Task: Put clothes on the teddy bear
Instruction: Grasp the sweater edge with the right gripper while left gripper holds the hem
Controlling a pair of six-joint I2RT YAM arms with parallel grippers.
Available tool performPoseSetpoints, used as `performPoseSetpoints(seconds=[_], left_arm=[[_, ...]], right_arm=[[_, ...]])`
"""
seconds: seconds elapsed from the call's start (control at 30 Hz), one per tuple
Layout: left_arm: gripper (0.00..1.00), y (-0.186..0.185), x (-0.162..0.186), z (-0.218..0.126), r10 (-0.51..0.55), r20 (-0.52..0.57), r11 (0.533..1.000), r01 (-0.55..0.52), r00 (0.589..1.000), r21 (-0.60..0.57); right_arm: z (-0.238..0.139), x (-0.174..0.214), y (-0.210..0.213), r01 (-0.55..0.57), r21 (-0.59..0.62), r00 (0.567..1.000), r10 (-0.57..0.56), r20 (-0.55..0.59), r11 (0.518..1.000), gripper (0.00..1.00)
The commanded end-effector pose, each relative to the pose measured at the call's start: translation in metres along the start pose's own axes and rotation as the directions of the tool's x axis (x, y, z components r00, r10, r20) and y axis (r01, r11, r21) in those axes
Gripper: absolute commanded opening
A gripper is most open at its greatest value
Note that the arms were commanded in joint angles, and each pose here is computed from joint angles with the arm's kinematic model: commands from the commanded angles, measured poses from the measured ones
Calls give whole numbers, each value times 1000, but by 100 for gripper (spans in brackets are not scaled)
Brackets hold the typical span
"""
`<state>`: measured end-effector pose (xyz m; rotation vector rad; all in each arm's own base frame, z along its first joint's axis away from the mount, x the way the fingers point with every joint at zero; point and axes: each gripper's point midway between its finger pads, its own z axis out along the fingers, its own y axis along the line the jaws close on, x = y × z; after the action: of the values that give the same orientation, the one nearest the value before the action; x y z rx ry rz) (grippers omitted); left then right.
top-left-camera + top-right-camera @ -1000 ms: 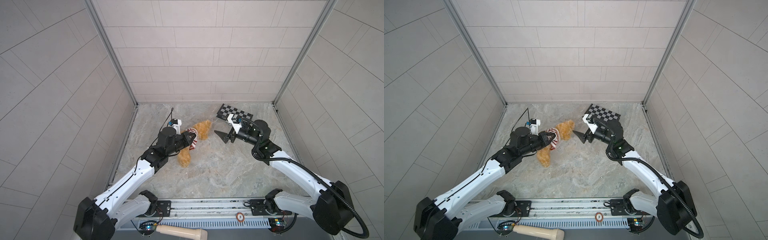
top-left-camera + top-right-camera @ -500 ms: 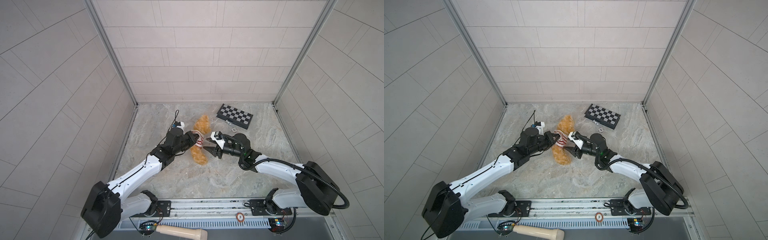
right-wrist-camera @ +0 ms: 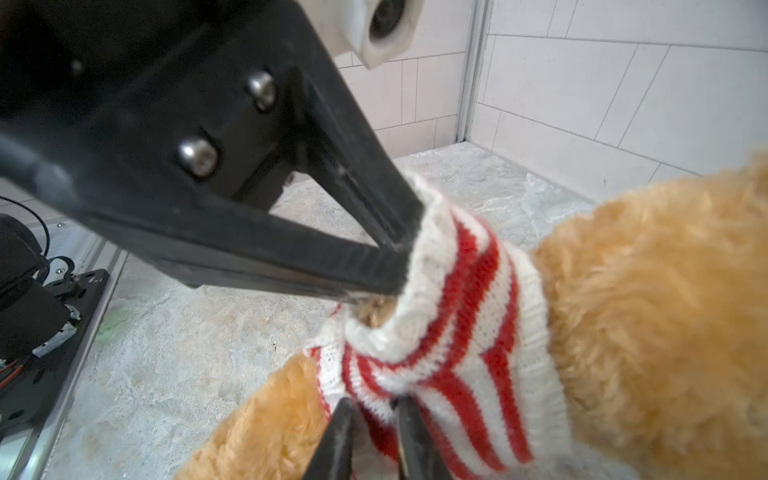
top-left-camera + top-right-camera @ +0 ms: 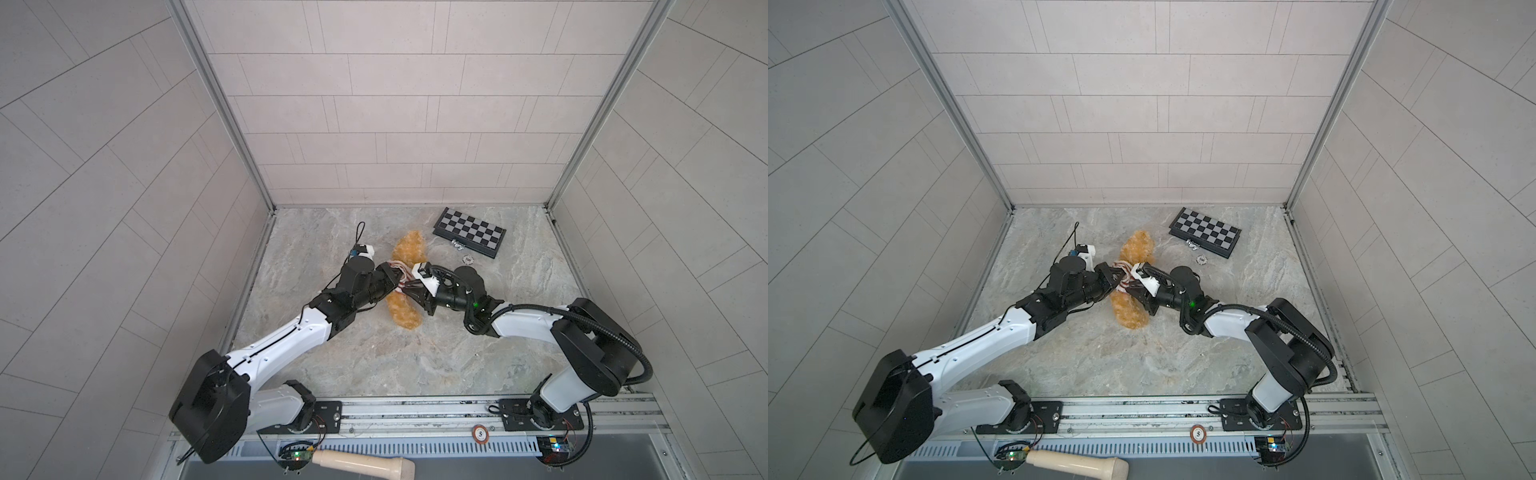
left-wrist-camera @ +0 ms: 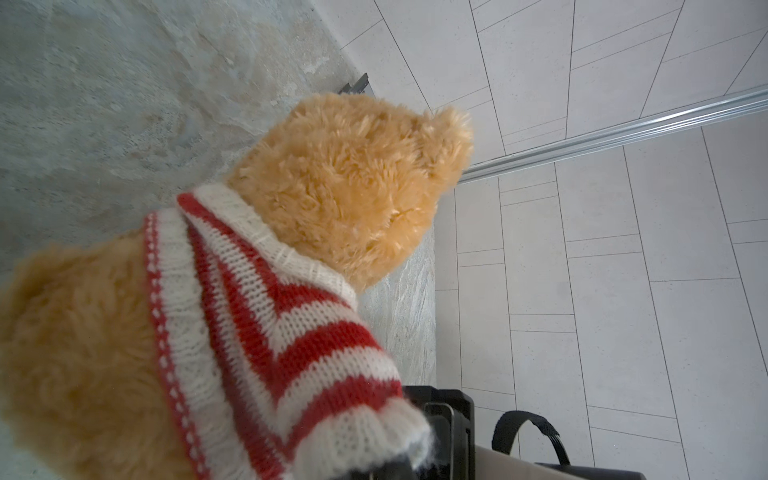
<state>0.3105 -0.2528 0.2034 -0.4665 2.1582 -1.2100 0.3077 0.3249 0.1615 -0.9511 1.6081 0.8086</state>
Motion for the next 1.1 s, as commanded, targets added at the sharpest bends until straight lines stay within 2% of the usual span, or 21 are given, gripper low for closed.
performPoseSetpoints(seconds=[0.0, 0.07, 0.13, 0.17, 0.2, 0.23, 0.33, 0.5, 0.57, 0.63, 0.73, 0.83, 1.07], left_arm=[[0, -18, -5, -2, 2, 28, 997, -4, 1000, 73], [0, -18, -5, -2, 3, 31, 997, -5, 1000, 74], [0, -20, -6, -2, 2, 30, 997, -4, 1000, 81], [0, -21, -6, -2, 2, 30, 996, -5, 1000, 85], [0, -22, -5, -2, 1, 28, 996, -4, 1000, 92], [0, -24, -5, -1, -2, 24, 995, -1, 1000, 100], [0, -26, -3, 1, -3, 16, 994, 1, 1000, 105], [0, -26, -4, -5, 15, 20, 996, -17, 1000, 89], [0, -24, -7, -11, 36, 28, 997, -38, 999, 71], [0, -21, -10, -17, 35, 37, 997, -37, 999, 68], [0, -16, -14, -26, 34, 46, 998, -37, 998, 58], [0, -16, -10, -26, 33, 15, 997, -34, 999, 73], [0, -21, 21, -19, 53, -202, 993, -30, 978, 112]], right_arm=[[6, -8, -9, 31, 30, 999, -32, 22, 999, 18], [5, -12, -8, 28, 25, 999, -29, 44, 999, 26], [1, -20, -4, 27, 10, 996, -28, 88, 1000, 41], [-1, -24, -2, 21, 2, 994, -21, 106, 1000, 43], [-1, -28, 0, 14, -4, 992, -13, 123, 1000, 42], [-1, -30, -1, 6, 0, 991, -6, 132, 1000, 35], [0, -29, -7, -4, 25, 990, 1, 139, 1000, 1], [-9, -17, -20, -15, 87, 995, 6, 101, 996, 0], [-19, 7, -33, -40, 158, 999, 37, 22, 987, 0], [-25, 26, -45, -13, 237, 996, 34, -87, 971, 0], [-36, 66, -57, 32, 314, 963, 54, -263, 949, 0], [-38, 68, -56, 49, 311, 958, 44, -285, 949, 0], [-38, 58, -52, 71, 292, 964, 10, -266, 954, 0]])
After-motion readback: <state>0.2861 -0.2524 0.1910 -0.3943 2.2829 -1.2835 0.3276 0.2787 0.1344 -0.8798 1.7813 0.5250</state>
